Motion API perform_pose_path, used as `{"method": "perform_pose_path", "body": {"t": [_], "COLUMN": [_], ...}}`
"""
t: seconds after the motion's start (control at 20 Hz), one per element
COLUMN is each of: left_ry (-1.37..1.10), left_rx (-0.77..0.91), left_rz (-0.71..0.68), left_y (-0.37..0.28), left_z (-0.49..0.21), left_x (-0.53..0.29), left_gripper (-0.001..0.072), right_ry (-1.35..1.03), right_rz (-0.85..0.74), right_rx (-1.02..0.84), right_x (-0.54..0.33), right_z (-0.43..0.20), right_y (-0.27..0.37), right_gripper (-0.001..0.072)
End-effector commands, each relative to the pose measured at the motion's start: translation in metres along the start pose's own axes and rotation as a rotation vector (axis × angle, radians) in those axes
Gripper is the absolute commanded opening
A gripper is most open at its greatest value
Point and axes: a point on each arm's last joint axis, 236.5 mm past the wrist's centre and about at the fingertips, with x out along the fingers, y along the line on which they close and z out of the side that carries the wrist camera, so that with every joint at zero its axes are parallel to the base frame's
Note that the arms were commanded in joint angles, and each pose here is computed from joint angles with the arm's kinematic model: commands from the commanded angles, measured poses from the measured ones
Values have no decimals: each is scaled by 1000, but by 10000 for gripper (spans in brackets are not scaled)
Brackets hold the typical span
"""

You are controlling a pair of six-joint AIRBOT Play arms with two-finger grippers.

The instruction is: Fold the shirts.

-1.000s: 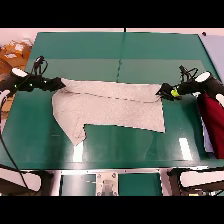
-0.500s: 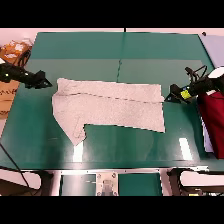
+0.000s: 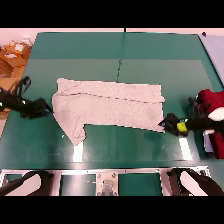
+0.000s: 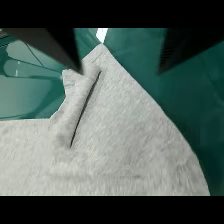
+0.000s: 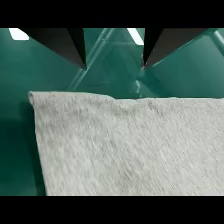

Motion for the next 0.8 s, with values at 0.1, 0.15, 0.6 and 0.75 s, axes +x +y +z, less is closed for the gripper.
{"method": "perform_pose_path", "body": {"t": [0.1,0.15,0.6,0.75], "left_ry": [55,58,6,-82], "left_rx": [-151,-164,-228,-292], "left_rz": [23,26,17,-35], "left_y": [22,25,34,28], "left_z": [-60,-64,-65,-48], "left_x": [41,48,68,76], "left_gripper": [635,635,635,634], "right_ry": [-92,-124,-300,-305], "right_rz": [76,77,140,140], "right_rx": [177,187,231,215], "right_x": [43,44,49,48], "right_z": [-17,-10,40,42], "right_y": [-19,-21,-9,-7], "right_gripper": [401,401,12,12]}}
